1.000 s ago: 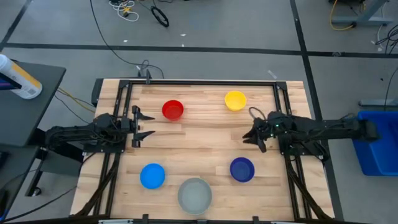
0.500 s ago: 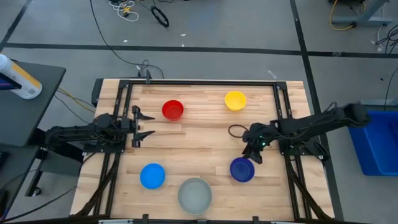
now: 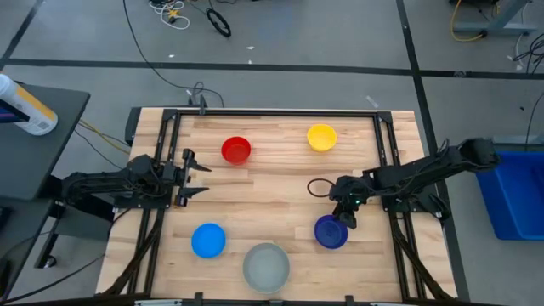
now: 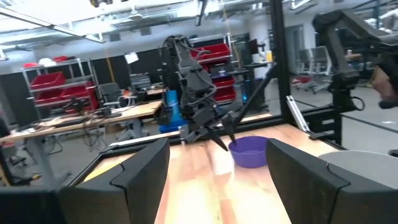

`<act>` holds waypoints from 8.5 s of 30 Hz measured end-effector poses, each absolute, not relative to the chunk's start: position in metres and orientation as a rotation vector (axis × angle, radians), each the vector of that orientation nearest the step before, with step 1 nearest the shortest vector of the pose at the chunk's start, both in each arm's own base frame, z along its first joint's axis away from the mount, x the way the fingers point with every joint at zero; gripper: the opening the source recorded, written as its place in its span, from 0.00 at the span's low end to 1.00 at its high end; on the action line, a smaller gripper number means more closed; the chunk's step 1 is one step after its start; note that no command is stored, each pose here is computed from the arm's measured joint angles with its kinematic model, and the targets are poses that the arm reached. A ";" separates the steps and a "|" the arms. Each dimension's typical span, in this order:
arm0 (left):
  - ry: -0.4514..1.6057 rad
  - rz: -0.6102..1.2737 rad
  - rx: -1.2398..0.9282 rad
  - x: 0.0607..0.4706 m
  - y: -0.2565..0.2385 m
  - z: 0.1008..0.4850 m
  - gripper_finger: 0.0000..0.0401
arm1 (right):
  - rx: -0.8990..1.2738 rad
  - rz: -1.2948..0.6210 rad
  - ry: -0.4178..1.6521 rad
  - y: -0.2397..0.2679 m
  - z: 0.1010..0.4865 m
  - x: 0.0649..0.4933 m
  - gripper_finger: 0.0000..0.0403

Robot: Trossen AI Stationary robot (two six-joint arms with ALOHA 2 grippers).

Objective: Nest bowls inside each other
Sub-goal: Stack the dark blue bowl on top of the gray bowl, then stack the yellow bowl on top of the dark blue bowl, then stack the red bowl on on top the yellow bowl

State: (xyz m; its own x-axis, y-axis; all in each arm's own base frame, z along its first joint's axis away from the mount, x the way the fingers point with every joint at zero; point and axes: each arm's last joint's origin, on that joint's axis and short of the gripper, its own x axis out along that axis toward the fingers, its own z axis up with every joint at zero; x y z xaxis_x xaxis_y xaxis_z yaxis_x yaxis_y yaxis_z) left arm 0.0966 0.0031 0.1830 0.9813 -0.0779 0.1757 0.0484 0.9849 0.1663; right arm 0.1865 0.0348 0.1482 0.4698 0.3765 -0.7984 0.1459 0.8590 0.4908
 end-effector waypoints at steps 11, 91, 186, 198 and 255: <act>-0.182 -0.062 0.154 0.097 0.003 0.183 0.69 | 0.504 0.088 1.095 0.038 0.144 0.187 0.02; -0.054 -0.085 0.155 0.098 0.003 0.171 0.69 | -0.024 0.083 0.775 0.091 0.245 0.410 0.44; 0.004 0.092 0.172 0.098 0.008 0.166 0.69 | 0.133 0.083 0.814 0.188 0.259 0.353 0.00; 0.005 0.093 0.157 0.098 0.008 0.166 0.69 | 0.100 0.199 0.973 0.247 0.238 0.396 0.00; 0.074 0.089 0.110 0.103 0.008 0.160 0.69 | -0.117 0.037 0.996 0.234 0.241 0.429 0.21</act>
